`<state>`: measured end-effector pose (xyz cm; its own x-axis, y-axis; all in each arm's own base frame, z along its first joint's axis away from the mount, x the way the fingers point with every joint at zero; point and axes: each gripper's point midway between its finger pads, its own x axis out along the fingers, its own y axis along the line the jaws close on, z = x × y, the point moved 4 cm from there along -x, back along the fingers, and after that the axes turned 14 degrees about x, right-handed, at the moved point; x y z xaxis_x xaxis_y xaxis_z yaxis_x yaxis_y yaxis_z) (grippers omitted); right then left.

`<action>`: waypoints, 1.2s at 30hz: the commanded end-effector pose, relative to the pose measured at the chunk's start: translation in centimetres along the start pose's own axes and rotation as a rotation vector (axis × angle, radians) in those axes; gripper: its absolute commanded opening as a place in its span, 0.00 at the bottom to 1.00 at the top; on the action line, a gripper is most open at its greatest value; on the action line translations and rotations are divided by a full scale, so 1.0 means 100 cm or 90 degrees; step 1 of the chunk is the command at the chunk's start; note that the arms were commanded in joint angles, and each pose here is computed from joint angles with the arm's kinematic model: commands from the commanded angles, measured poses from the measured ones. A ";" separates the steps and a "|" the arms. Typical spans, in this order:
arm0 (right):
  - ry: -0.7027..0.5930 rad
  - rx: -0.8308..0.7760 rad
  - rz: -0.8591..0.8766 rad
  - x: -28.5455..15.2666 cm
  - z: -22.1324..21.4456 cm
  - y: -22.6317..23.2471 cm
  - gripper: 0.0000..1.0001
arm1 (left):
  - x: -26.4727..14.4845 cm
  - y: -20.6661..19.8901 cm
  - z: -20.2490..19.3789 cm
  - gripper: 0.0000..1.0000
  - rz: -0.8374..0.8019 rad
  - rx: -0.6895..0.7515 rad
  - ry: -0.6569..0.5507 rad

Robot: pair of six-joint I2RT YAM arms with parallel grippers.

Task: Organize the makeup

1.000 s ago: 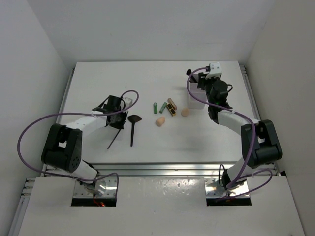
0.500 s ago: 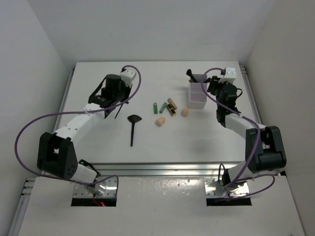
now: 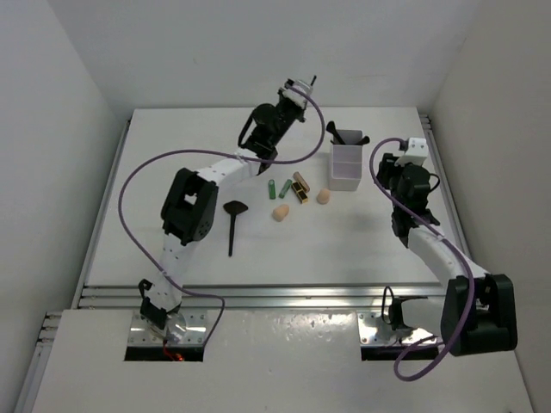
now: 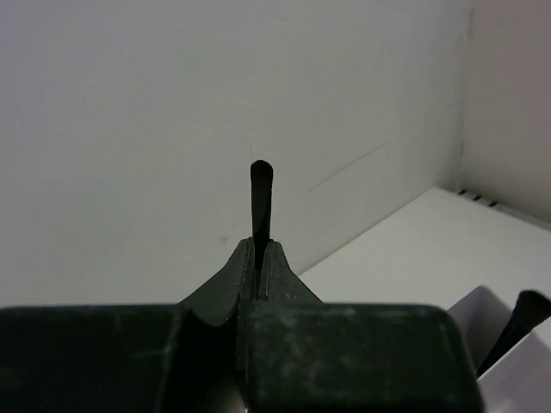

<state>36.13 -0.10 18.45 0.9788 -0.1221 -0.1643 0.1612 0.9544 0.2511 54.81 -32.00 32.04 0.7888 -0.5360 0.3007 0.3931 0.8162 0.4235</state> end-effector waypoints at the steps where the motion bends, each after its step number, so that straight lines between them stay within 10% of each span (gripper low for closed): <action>1: 0.018 0.007 -0.015 -0.015 -0.001 -0.006 0.53 | 0.015 -0.013 0.077 0.00 0.054 0.020 -0.269; 12: 0.101 -0.025 -0.040 -0.045 -0.014 -0.021 0.53 | 0.028 -0.058 0.088 0.00 0.118 -0.097 -0.340; 36: 0.161 0.001 -0.039 -0.050 -0.029 -0.043 0.53 | 0.040 -0.156 -0.021 0.00 0.051 -0.159 -0.149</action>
<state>30.27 -2.64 15.08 0.8983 -0.1103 -0.4253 0.2254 0.9466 0.2305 52.64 -46.84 21.93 0.7311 -0.5042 0.4596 0.4605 0.8618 0.2129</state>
